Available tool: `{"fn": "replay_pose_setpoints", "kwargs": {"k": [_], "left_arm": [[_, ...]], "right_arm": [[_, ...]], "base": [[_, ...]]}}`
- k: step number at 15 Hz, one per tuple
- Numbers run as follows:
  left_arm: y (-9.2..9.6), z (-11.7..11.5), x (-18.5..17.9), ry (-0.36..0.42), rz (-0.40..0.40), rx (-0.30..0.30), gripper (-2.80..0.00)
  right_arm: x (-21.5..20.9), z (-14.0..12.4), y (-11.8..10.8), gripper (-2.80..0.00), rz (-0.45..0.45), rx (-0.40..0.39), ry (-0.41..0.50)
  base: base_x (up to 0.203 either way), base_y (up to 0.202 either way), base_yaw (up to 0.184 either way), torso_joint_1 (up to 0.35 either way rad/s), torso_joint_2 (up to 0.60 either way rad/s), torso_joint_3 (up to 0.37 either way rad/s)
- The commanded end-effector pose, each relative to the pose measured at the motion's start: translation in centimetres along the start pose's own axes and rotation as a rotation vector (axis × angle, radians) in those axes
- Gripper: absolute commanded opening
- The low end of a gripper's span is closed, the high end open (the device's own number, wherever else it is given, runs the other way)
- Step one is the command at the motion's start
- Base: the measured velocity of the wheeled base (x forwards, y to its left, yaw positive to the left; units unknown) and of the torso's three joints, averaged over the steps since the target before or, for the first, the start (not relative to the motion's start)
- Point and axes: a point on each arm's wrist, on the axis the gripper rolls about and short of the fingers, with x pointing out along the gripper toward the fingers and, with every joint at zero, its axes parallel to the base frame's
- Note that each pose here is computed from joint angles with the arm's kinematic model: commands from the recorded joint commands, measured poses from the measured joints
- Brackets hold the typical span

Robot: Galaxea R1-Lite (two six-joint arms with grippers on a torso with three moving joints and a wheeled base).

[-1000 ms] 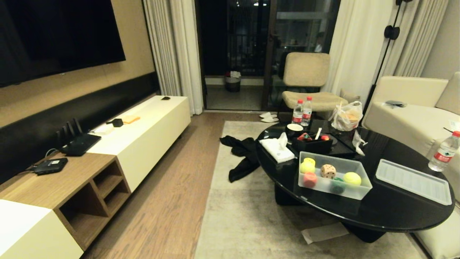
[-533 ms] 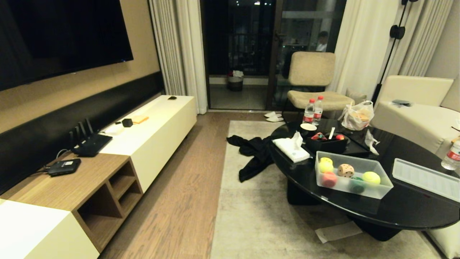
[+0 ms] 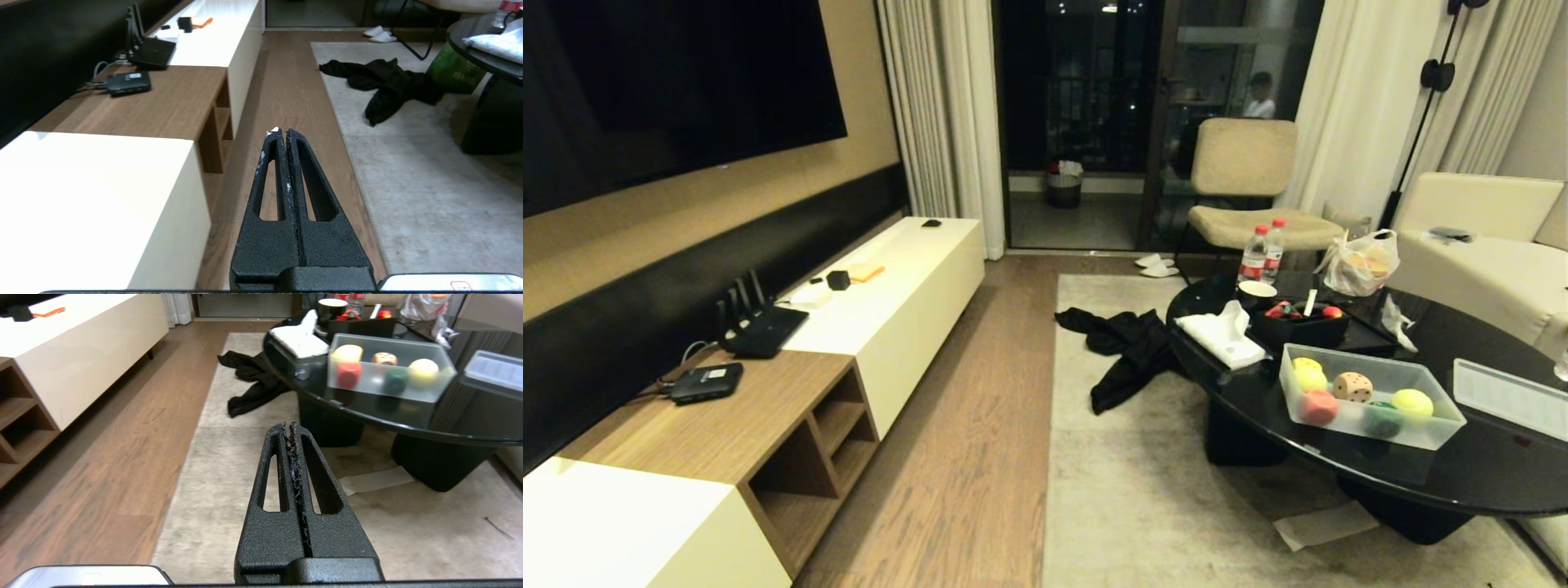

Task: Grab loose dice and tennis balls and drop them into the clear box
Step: Pick up toys out of the box

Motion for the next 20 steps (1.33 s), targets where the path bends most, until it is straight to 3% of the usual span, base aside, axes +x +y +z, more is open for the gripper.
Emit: {"fn": "replay_pose_setpoints", "kwargs": {"k": [1, 7, 9, 12, 16, 18, 20], "left_arm": [[0.0, 0.0, 0.0, 0.003, 0.000, 0.000, -2.80], [0.0, 0.0, 0.0, 0.003, 0.002, 0.002, -2.80], [0.0, 1.1, -0.3, -0.041, 0.022, 0.049, -2.80], [0.0, 7.9, -1.5, -0.134, 0.056, 0.116, -2.80], [0.0, 21.2, 1.7, -0.131, 0.108, 0.136, -2.80], [0.1, 25.3, 5.7, -0.023, 0.128, 0.140, -2.80], [0.6, 26.0, 11.4, 0.170, 0.174, 0.136, -2.80]], "right_arm": [[0.0, 0.0, 0.0, -2.80, 0.000, 0.000, 0.003], [0.0, 0.0, 0.0, -2.80, 0.000, 0.000, 0.001], [0.0, 0.0, 0.0, -2.80, 0.002, 0.000, 0.002], [0.0, 0.0, 0.0, -2.80, 0.000, 0.000, 0.001], [0.0, 0.0, 0.0, -2.80, 0.001, 0.000, 0.003], [0.0, 0.0, 0.0, -2.80, 0.002, 0.000, 0.003], [0.0, 0.0, 0.0, -2.80, 0.001, 0.000, 0.003]], "base": [[0.000, 0.169, -0.003, 0.002, 0.00, 0.007], [0.000, 0.043, 0.000, -0.001, 0.00, 0.001], [0.000, 0.000, 0.000, 0.000, 0.00, 0.000], [0.000, 0.000, 0.000, 0.000, 0.00, 0.000], [0.000, 0.000, 0.000, 0.000, 0.00, 0.000], [0.000, 0.000, 0.000, 0.000, 0.00, 0.000], [0.000, 0.000, 0.000, 0.000, 0.00, 0.000]]}}
